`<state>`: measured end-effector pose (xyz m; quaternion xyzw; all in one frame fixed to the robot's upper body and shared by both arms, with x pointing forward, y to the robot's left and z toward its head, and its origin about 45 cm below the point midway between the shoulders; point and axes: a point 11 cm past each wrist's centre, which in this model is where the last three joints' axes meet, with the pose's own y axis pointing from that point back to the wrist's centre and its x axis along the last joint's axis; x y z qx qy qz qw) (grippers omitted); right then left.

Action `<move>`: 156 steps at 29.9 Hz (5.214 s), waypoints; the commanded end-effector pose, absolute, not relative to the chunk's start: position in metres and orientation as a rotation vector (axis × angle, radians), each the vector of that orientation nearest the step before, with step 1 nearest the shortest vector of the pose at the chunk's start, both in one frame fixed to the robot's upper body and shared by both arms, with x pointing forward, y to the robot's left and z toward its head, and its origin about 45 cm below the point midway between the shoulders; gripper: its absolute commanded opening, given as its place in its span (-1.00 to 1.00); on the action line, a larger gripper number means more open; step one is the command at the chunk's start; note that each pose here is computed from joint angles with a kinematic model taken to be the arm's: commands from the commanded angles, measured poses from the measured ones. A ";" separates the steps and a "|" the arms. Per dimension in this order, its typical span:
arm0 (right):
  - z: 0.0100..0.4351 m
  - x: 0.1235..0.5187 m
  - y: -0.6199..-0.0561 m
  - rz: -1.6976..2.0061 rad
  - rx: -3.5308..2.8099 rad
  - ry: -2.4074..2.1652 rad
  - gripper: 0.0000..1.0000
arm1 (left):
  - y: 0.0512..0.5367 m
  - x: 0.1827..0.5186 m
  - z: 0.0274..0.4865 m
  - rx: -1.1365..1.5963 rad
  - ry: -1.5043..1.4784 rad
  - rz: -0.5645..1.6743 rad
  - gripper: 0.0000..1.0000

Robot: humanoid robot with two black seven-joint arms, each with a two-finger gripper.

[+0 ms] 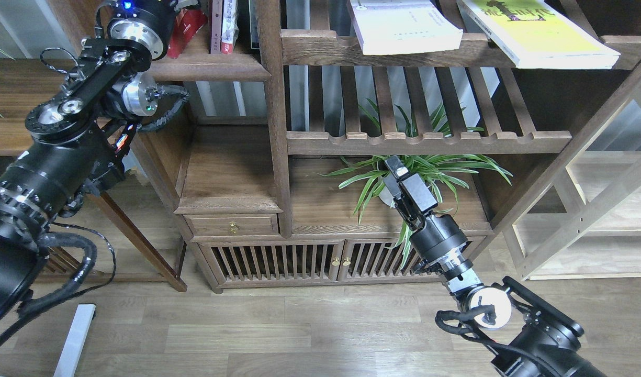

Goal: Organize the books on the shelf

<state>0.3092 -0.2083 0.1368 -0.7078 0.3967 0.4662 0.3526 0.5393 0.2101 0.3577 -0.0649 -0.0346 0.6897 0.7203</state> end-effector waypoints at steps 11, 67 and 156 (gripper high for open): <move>0.134 0.304 -0.200 1.229 -1.856 1.011 0.91 | 0.201 0.541 0.375 -0.221 -0.081 1.514 -0.10; 0.146 0.321 -0.196 1.176 -1.898 0.991 0.91 | 0.211 0.510 0.508 -0.444 -0.284 1.410 0.97; 0.257 0.403 -0.215 0.976 -1.691 0.961 0.85 | 0.167 0.375 0.284 -0.568 0.815 0.535 0.96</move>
